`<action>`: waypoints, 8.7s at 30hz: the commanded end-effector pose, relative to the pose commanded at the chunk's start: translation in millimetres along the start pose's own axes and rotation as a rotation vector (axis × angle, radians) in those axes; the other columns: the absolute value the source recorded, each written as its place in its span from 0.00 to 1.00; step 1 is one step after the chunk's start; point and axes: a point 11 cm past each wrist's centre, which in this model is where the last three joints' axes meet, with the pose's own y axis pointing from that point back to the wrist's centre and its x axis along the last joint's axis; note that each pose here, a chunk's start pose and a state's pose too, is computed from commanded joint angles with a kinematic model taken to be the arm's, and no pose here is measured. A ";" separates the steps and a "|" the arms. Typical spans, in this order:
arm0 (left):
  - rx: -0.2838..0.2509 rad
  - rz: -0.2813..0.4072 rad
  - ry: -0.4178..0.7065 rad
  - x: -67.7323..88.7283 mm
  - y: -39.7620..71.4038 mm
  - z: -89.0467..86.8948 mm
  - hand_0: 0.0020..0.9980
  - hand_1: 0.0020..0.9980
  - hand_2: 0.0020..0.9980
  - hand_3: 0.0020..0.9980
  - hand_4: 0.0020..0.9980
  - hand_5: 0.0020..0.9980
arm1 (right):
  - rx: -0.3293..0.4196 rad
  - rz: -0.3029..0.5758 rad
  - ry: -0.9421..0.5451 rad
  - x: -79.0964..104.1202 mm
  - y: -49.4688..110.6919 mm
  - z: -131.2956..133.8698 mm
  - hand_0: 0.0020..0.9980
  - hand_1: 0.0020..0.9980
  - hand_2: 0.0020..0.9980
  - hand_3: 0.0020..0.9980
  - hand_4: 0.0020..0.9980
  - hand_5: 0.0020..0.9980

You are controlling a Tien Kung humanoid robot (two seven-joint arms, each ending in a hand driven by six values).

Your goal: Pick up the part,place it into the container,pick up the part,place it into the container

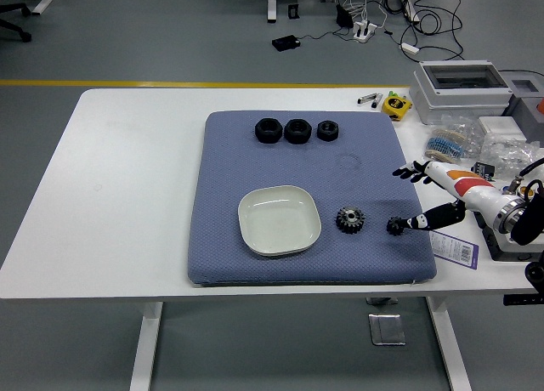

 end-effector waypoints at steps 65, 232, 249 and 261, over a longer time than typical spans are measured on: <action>0.006 -0.001 -0.011 -1.7 0.2 2.6 0.71 0.61 0.67 0.57 0.57 0.60 | -0.072 -0.170 0.100 -32.8 -32.2 15.0 0.54 0.48 0.49 0.47 0.73 0.00; 0.008 0.005 -0.027 2.4 -0.4 9.0 0.70 0.58 0.66 0.57 0.57 0.59 | 0.072 -0.129 0.175 -9.2 -82.5 -86.5 0.27 0.24 0.30 0.34 0.59 0.00; -0.001 0.011 -0.027 4.1 -0.7 14.1 0.70 0.58 0.66 0.57 0.57 0.59 | 0.239 -0.120 0.352 0.7 -104.8 -176.4 0.25 0.23 0.30 0.34 0.54 0.00; -0.010 0.018 -0.025 5.9 -0.9 18.4 0.70 0.57 0.66 0.57 0.57 0.59 | 0.201 -0.189 0.422 -18.9 -118.3 -181.4 0.27 0.29 0.39 0.50 0.35 0.00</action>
